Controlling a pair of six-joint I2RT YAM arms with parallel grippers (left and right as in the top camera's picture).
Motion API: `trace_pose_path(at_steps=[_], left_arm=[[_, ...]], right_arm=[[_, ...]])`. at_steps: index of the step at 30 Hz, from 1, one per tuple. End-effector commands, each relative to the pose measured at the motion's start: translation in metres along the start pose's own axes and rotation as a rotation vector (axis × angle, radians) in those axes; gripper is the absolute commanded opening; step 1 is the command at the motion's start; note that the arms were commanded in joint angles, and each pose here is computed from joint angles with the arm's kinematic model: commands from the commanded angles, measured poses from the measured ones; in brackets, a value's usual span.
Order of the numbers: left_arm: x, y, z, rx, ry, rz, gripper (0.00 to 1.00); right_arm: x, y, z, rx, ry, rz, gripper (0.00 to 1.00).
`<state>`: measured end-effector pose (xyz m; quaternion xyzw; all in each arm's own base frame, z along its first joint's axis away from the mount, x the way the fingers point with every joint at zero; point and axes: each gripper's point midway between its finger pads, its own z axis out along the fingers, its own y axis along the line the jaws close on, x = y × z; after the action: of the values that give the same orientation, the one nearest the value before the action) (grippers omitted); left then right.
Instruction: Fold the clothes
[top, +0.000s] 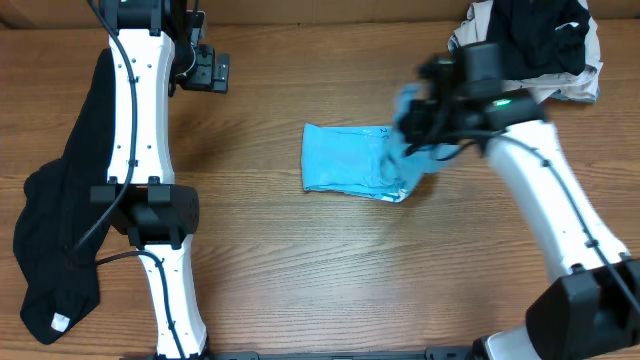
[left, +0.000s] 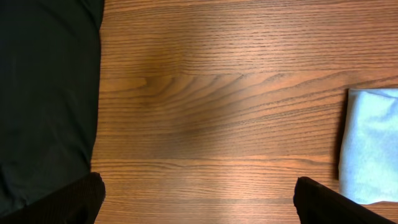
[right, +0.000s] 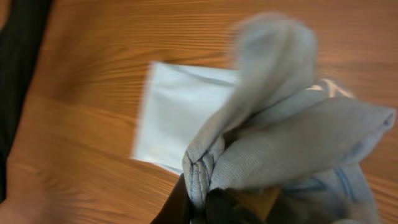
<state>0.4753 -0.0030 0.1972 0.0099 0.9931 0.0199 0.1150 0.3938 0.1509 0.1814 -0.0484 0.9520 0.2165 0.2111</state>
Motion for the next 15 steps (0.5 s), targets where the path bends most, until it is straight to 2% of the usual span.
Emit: trace_pose_path(at_steps=[1, 6, 7, 9, 10, 11, 13, 15], left_arm=[[-0.002, -0.002, -0.001, 0.017, -0.011, 0.006, 1.00], [-0.003, -0.005, 0.001, 0.035, -0.007, 0.007, 1.00], [-0.003, -0.005, 0.001, 0.035, -0.007, 0.007, 1.00], [-0.003, -0.005, 0.001, 0.035, -0.009, 0.007, 1.00], [-0.004, -0.005, 0.001, 0.035, -0.011, 0.007, 1.00], [-0.004, -0.005, 0.001, 0.035, -0.012, 0.007, 1.00], [-0.004, -0.005, 0.001, 0.035, -0.012, 0.007, 1.00], [-0.004, -0.005, 0.001, 0.035, -0.013, 0.007, 1.00]], right_arm=[[-0.001, 0.059, 0.027, -0.011, -0.030, -0.018, 0.04], [0.020, 0.109, 0.081, -0.063, 0.009, -0.066, 0.04], [0.024, 0.116, 0.090, -0.071, 0.019, -0.081, 0.15], [0.035, 0.129, 0.103, -0.085, 0.038, -0.111, 0.53], [0.039, 0.135, 0.104, -0.092, 0.042, -0.127, 0.63], [0.041, 0.139, 0.104, -0.097, 0.044, -0.136, 0.71], [0.039, 0.145, 0.098, -0.106, 0.039, -0.143, 0.80], [0.033, 0.149, 0.080, -0.098, 0.046, -0.153, 0.84]])
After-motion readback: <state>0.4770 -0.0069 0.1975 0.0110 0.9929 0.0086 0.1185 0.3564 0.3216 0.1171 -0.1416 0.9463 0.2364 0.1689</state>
